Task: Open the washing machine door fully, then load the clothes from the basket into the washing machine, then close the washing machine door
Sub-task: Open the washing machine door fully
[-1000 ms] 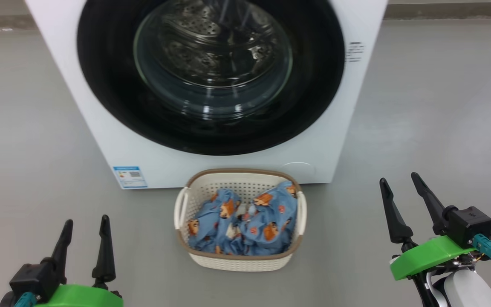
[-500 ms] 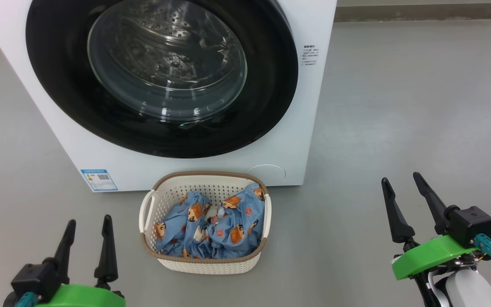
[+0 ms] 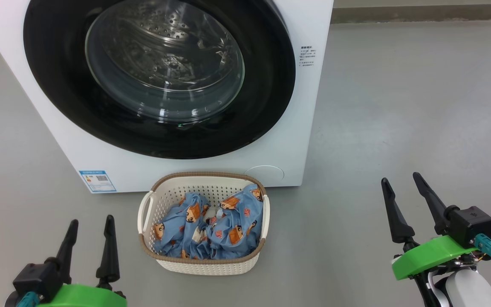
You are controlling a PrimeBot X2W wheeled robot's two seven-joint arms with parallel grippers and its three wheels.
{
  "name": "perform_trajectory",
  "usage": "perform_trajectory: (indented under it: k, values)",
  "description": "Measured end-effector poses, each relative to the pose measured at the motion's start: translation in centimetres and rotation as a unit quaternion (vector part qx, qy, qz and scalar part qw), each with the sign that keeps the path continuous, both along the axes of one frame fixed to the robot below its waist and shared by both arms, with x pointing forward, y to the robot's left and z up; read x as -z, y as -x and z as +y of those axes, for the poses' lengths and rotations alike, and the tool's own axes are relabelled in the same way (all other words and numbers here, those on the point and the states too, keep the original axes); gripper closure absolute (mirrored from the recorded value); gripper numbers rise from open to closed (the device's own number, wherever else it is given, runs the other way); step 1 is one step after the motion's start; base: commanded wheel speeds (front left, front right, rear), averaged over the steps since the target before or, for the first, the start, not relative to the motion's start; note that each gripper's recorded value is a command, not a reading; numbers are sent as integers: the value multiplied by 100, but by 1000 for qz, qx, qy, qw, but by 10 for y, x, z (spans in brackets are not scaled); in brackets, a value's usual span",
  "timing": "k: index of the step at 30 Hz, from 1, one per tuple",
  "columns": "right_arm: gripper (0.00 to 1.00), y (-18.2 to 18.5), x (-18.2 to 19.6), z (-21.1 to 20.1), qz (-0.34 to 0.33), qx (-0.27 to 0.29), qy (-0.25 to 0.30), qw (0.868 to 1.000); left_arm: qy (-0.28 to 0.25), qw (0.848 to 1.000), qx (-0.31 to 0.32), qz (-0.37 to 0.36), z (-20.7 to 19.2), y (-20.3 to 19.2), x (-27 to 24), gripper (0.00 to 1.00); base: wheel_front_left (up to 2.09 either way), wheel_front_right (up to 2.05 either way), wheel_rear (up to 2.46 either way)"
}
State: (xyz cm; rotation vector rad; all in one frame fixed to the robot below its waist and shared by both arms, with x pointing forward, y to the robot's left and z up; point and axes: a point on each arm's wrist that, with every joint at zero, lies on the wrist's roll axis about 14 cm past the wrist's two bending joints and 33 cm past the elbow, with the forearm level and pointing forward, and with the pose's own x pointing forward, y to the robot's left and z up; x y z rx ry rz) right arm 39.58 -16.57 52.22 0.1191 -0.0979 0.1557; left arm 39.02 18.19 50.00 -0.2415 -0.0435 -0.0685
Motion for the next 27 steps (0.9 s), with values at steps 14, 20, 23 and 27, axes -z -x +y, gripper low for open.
perform_trajectory:
  k: [14, 20, 23, 27]
  values:
    - [0, 0, 0, 0, 0, 0, 0, 1000, 0, 1000, 2, 0, -1, 0, 0, 0, 0, 0, 0]
    - [0, 0, 0, 0, 0, -1, 0, 1000, 0, 1000, 1, 1, 0, 0, 0, 0, 0, 0, 0]
    - [0, 0, 0, 1, 0, -1, 0, 1000, 0, 1000, 1, 1, 0, 0, 0, 0, 0, 0, 0]
    - [0, -1, 1, 1, 2, -1, 0, 1000, 0, 1000, 0, 2, 0, 0, 1, 0, 0, 0, 0]
